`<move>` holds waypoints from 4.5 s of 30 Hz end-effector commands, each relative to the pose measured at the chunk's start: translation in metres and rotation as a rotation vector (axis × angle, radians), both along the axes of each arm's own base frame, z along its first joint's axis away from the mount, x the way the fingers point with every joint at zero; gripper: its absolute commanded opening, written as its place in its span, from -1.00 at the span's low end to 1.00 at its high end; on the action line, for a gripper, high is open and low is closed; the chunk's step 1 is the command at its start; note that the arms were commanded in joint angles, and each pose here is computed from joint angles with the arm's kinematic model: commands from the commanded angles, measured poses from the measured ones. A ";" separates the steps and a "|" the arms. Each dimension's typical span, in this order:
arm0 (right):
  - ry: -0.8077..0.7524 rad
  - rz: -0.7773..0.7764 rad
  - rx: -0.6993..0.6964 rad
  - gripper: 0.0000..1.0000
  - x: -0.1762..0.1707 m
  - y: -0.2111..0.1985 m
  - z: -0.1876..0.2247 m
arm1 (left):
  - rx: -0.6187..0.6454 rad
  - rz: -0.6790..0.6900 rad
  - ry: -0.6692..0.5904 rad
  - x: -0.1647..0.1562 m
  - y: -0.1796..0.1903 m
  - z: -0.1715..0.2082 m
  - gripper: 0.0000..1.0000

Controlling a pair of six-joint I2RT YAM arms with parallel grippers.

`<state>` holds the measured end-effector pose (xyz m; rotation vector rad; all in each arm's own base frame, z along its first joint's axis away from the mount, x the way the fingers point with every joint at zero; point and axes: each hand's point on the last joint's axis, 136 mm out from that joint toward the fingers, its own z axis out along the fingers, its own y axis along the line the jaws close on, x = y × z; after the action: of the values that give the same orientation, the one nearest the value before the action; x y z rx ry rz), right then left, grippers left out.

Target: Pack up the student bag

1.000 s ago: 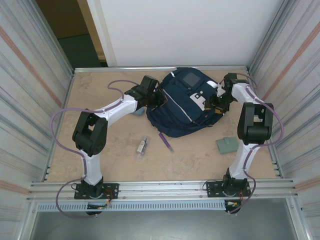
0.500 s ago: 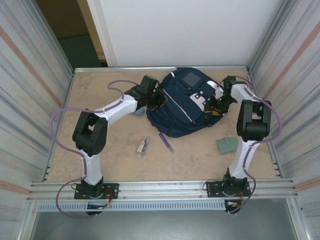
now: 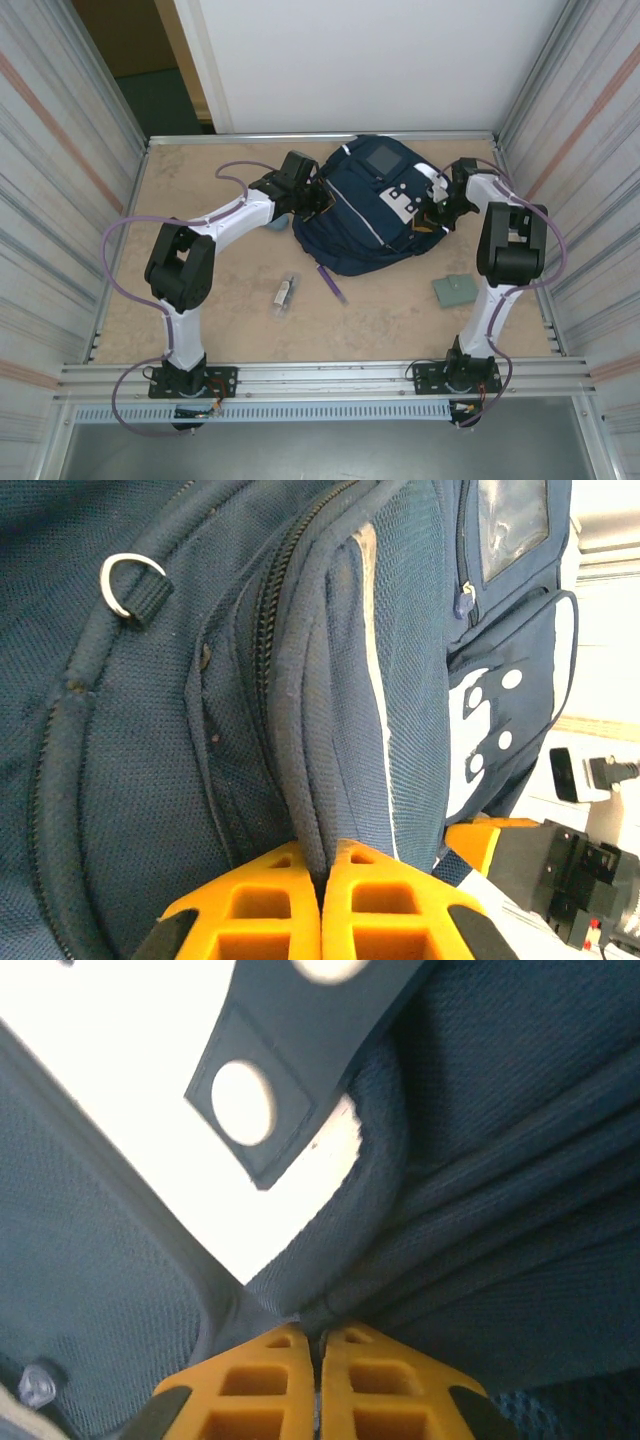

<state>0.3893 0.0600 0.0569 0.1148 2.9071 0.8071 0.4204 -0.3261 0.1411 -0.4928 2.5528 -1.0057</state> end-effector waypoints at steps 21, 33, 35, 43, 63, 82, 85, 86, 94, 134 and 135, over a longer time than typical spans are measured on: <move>-0.243 0.222 -0.250 -1.00 -0.080 0.092 0.076 | -0.113 0.183 0.052 0.018 -0.004 -0.018 -1.00; -0.290 0.230 -0.158 -1.00 -0.098 0.114 0.087 | -0.089 0.143 0.044 0.014 -0.006 -0.031 -0.23; -0.292 0.199 -0.160 -1.00 -0.097 0.111 0.088 | -0.053 0.113 0.055 -0.001 -0.002 -0.039 -0.15; -0.287 0.126 -0.081 -1.00 -0.103 0.105 0.089 | -0.001 -0.021 0.046 -0.051 -0.008 -0.048 -0.09; -0.367 0.089 -0.145 -1.00 -0.113 0.078 0.099 | -0.054 0.016 -0.110 -0.028 -0.051 0.022 -1.00; -0.483 -0.026 -0.050 -0.91 -0.115 0.175 0.116 | -0.098 0.257 -0.156 -0.010 -0.057 0.016 -1.00; -0.492 -0.101 -0.048 -0.87 -0.112 0.182 0.114 | -0.109 0.239 -0.154 -0.010 -0.064 0.014 -1.00; -0.504 -0.113 -0.049 -0.81 -0.112 0.183 0.114 | -0.108 0.231 -0.162 -0.009 -0.065 0.013 -1.00; -0.491 0.059 -0.139 -0.32 -0.140 0.175 0.094 | -0.207 0.025 -0.175 -0.012 -0.065 0.014 -0.21; -0.100 -0.068 -0.225 -0.28 -0.114 0.102 0.014 | 0.262 -0.585 -0.073 -0.139 -0.084 -0.045 -0.24; -0.095 -0.080 -0.237 -0.31 -0.114 0.100 0.012 | 0.276 -0.582 -0.079 -0.138 -0.082 -0.047 -0.25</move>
<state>0.2759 0.1578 0.0770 0.1127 2.8539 0.4509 0.2806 -0.4058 0.0953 0.3791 2.7626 -0.8320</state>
